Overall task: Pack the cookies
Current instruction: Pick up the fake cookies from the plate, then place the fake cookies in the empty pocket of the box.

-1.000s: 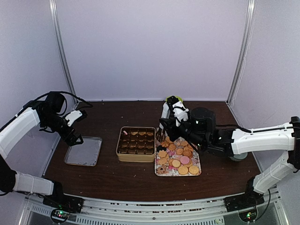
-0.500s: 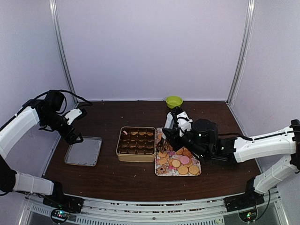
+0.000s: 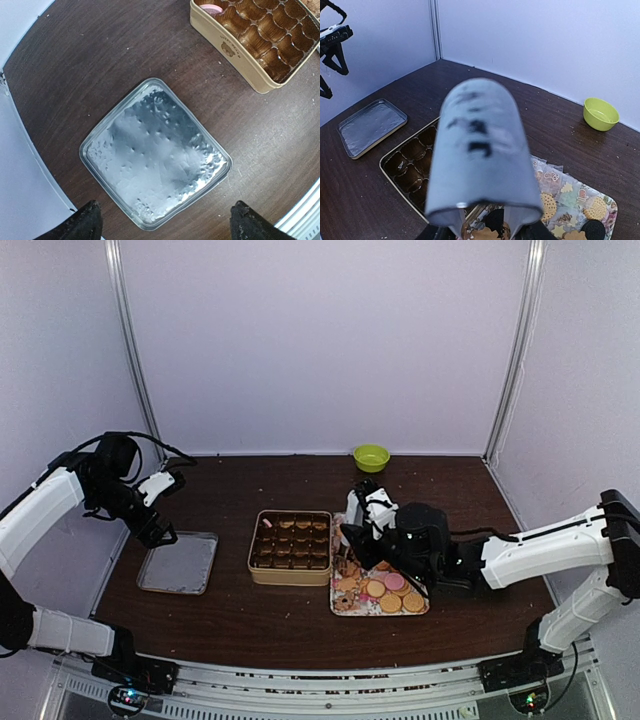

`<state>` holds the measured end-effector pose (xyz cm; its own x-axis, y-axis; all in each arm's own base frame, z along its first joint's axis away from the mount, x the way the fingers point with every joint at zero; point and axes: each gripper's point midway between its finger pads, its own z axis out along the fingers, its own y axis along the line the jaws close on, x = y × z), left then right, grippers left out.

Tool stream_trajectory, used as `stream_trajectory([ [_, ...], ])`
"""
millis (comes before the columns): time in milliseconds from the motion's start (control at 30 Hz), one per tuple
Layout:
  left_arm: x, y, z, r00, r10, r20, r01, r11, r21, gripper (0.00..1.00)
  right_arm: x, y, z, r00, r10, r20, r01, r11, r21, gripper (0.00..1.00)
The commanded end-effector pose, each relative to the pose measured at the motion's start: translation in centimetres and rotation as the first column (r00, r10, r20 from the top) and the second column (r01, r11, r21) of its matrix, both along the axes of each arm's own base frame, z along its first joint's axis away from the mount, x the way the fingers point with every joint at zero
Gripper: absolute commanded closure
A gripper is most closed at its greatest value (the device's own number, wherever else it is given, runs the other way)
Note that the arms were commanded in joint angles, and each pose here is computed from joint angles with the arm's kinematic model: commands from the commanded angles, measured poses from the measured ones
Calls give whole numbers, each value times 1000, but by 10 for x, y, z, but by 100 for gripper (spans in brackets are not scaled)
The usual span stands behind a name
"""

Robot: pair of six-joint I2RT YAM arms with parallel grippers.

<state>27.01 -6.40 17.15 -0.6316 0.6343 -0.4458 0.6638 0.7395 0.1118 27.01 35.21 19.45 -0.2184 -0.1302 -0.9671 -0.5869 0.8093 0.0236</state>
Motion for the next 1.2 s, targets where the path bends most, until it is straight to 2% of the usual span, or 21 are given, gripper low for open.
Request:
stream_trajectory([
  [0, 4, 2, 12, 999, 18, 39, -17, 1000, -6, 9, 3, 4, 1, 1000, -19, 8, 19, 999, 44, 61],
  [133, 3, 2, 12, 999, 19, 37, -19, 1000, -7, 9, 2, 4, -5, 1000, -19, -3, 19, 999, 42, 67],
  [367, 3, 1, 13, 999, 16, 40, -15, 1000, -14, 9, 0, 1, 12, 1000, -16, 17, 15, 997, 73, 80],
  [567, 3, 1, 13, 999, 17, 41, -16, 1000, -16, 9, -3, -2, 46, 999, -7, 50, 1, 992, 126, 100],
  [867, 1, 2, 11, 999, 17, 38, -17, 1000, -9, 9, -3, 6, 106, 990, 22, 136, -45, 985, 168, 100],
  [1067, -2, 3, 4, 1000, 12, 20, -12, 1000, 2, 8, 14, 45, 127, 982, 61, 178, -86, 987, 139, 100],
  [1167, -4, 4, 2, 1000, 9, 16, -9, 1000, 6, 8, 28, 72, 122, 980, 85, 180, -106, 988, 112, 100],
])
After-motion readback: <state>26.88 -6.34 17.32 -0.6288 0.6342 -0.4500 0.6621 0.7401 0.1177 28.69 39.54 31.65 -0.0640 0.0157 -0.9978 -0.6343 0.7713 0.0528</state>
